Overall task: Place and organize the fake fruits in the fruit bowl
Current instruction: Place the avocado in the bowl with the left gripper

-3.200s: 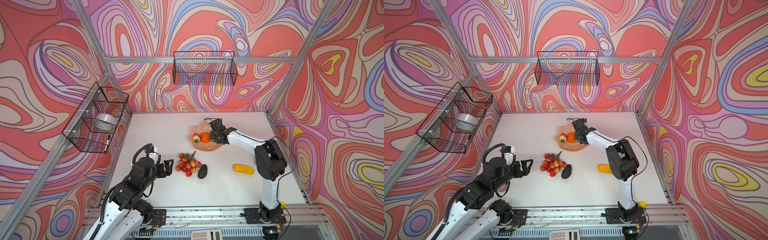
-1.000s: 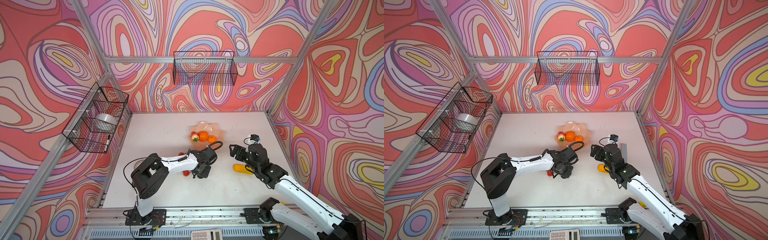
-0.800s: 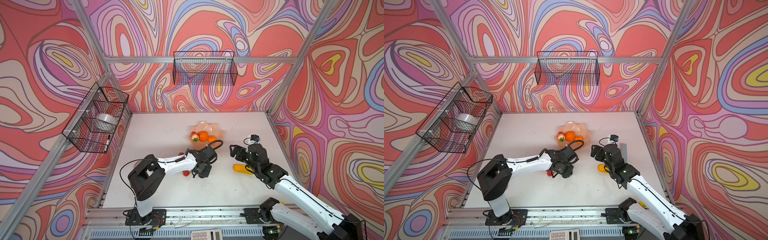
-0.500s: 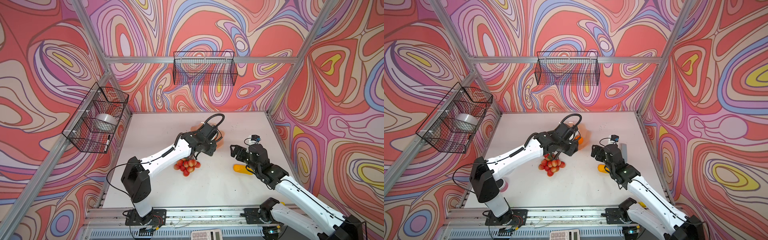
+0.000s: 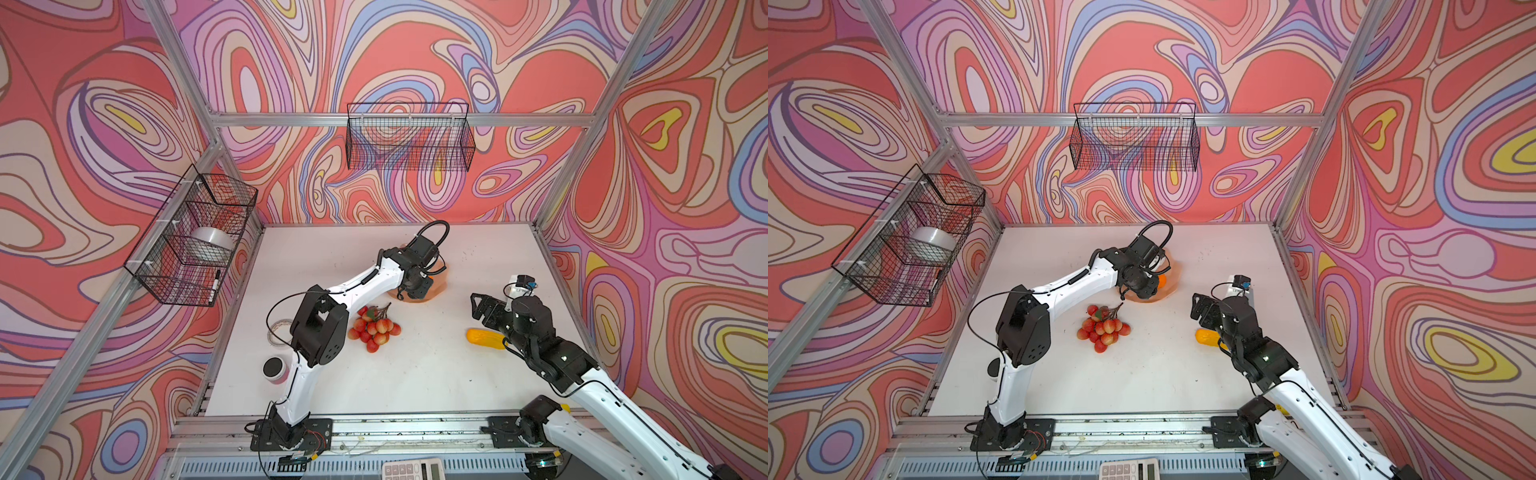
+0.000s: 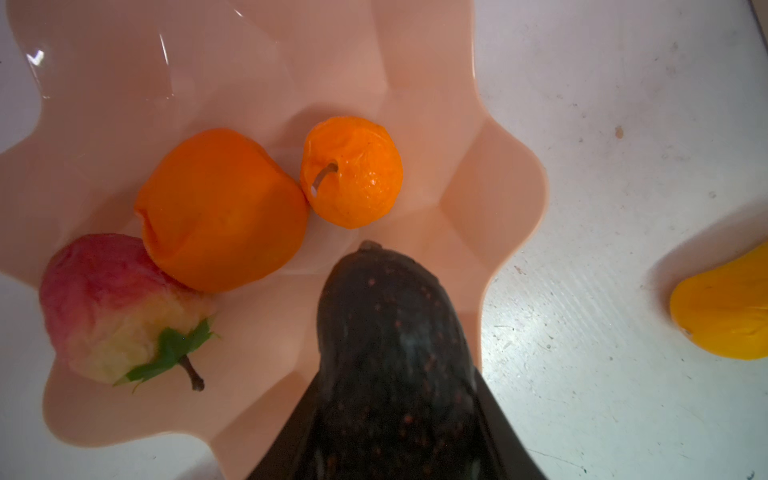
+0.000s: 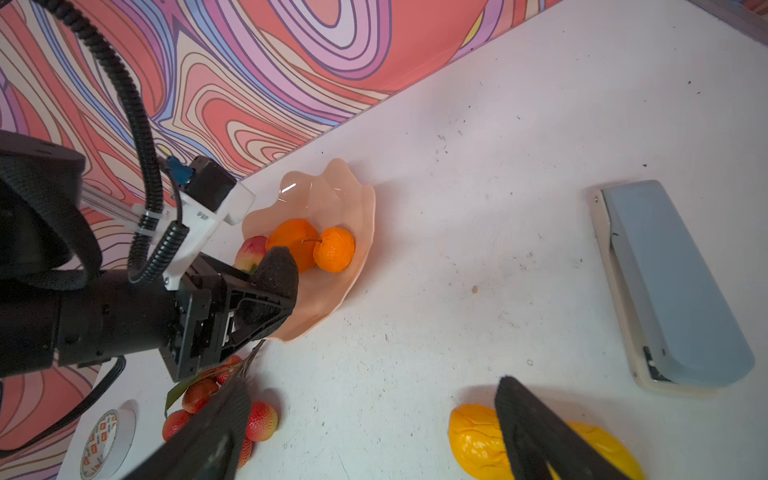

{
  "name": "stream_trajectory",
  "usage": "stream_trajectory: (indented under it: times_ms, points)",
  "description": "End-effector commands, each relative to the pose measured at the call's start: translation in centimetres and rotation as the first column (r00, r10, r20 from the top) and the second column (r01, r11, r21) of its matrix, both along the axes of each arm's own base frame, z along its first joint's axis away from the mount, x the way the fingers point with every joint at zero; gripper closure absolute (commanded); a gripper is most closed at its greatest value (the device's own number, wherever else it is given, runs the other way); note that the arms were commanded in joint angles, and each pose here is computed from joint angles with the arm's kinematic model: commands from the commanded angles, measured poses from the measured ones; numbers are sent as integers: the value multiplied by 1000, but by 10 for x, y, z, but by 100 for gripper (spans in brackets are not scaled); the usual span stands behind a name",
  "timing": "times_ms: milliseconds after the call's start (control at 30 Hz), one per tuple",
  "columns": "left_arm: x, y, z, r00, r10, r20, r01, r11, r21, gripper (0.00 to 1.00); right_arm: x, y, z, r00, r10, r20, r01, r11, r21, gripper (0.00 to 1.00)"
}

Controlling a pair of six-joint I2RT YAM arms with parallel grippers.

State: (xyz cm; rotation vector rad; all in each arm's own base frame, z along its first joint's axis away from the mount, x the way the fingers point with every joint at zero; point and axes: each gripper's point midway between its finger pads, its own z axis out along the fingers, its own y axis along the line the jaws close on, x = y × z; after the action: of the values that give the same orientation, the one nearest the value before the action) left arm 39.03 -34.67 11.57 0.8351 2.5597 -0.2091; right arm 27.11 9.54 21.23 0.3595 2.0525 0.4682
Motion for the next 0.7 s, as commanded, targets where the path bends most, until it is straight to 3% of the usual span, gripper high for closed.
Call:
stream_trajectory:
  times_ms: [0, 300, 500, 667]
  points:
    - [10, -4, 10, 999, -25, 41, 24, 999, 26, 66, -3, -6, 1, 1000, -24, -5, 23, 1000, -11, 4]
    - [22, 4, -28, 1000, 5, 9, -6, 995, 103, 64, -2, -7, -4, 998, -40, -47, 39, 999, -15, 4]
    - [25, 1, -34, 1000, 11, 2, -11, 995, 95, 48, -3, -11, -19, 987, -86, -138, 83, 996, -27, 5]
    - [24, 1, -15, 999, 22, 24, -24, 998, 62, 36, -8, -19, -31, 968, -158, -195, 161, 987, -2, 5]
